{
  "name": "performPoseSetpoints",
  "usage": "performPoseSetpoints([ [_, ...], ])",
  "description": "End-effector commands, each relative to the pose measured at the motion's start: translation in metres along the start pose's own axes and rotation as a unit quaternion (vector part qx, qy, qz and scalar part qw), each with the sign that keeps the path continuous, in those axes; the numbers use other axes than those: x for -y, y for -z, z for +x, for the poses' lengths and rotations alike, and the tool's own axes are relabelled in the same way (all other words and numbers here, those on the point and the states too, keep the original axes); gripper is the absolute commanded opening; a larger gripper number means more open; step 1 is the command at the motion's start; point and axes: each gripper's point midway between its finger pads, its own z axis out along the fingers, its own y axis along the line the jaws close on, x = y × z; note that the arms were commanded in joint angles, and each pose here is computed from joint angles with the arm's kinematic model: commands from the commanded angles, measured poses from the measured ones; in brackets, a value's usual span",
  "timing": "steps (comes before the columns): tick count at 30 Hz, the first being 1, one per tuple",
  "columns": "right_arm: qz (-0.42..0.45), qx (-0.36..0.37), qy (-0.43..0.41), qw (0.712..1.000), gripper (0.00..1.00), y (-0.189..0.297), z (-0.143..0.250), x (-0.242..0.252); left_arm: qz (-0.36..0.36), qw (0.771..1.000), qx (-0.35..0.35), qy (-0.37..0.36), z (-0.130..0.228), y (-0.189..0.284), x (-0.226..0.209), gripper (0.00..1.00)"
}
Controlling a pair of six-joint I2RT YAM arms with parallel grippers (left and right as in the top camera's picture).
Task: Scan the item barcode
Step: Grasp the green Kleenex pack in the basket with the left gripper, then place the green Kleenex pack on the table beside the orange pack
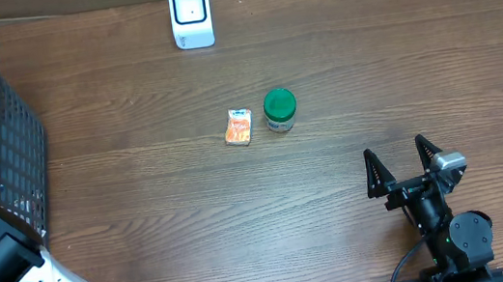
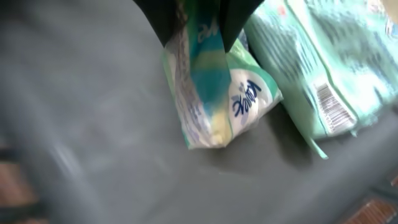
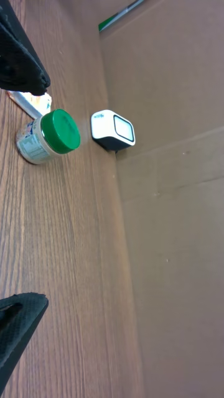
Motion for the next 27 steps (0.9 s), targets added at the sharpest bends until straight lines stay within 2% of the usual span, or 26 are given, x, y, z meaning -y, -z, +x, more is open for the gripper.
performPoseSetpoints([
  [1, 0.004, 0.003, 0.000, 1.000, 1.00, 0.000, 0.001, 0.002, 0.148, 0.986, 0.079, 0.012, -0.025, 0.126, 0.053, 0.04],
  [4, 0.004, 0.003, 0.000, 1.000, 1.00, 0.000, 0.001, 0.002, 0.193, 0.974, 0.120, -0.009, -0.015, 0.196, 0.070, 0.04],
  [8, 0.004, 0.002, 0.000, 1.000, 1.00, 0.000, 0.002, 0.002, 0.220, 0.960, 0.165, -0.045, 0.011, 0.266, 0.090, 0.04],
  [10, 0.004, 0.002, 0.000, 1.000, 1.00, 0.000, 0.002, 0.002, 0.239, 0.950, 0.178, -0.089, 0.039, 0.299, 0.111, 0.04],
  [12, 0.004, 0.002, 0.000, 1.000, 1.00, 0.000, 0.002, 0.002, 0.244, 0.946, 0.174, -0.121, 0.063, 0.312, 0.129, 0.04],
  [15, 0.004, 0.002, 0.000, 1.000, 1.00, 0.000, 0.002, 0.002, 0.227, 0.946, 0.152, -0.175, 0.100, 0.311, 0.155, 0.04],
  [19, 0.004, 0.002, 0.000, 1.000, 1.00, 0.000, 0.002, 0.002, 0.182, 0.940, 0.104, -0.270, 0.159, 0.283, 0.191, 0.04],
  [24, 0.004, 0.003, 0.000, 1.000, 1.00, 0.000, 0.001, 0.002, 0.109, 0.920, 0.056, -0.373, 0.227, 0.218, 0.222, 0.04],
  [27, 0.004, 0.002, 0.000, 1.000, 1.00, 0.000, 0.002, 0.002, 0.098, 0.898, 0.035, -0.427, 0.260, 0.183, 0.237, 0.05],
])
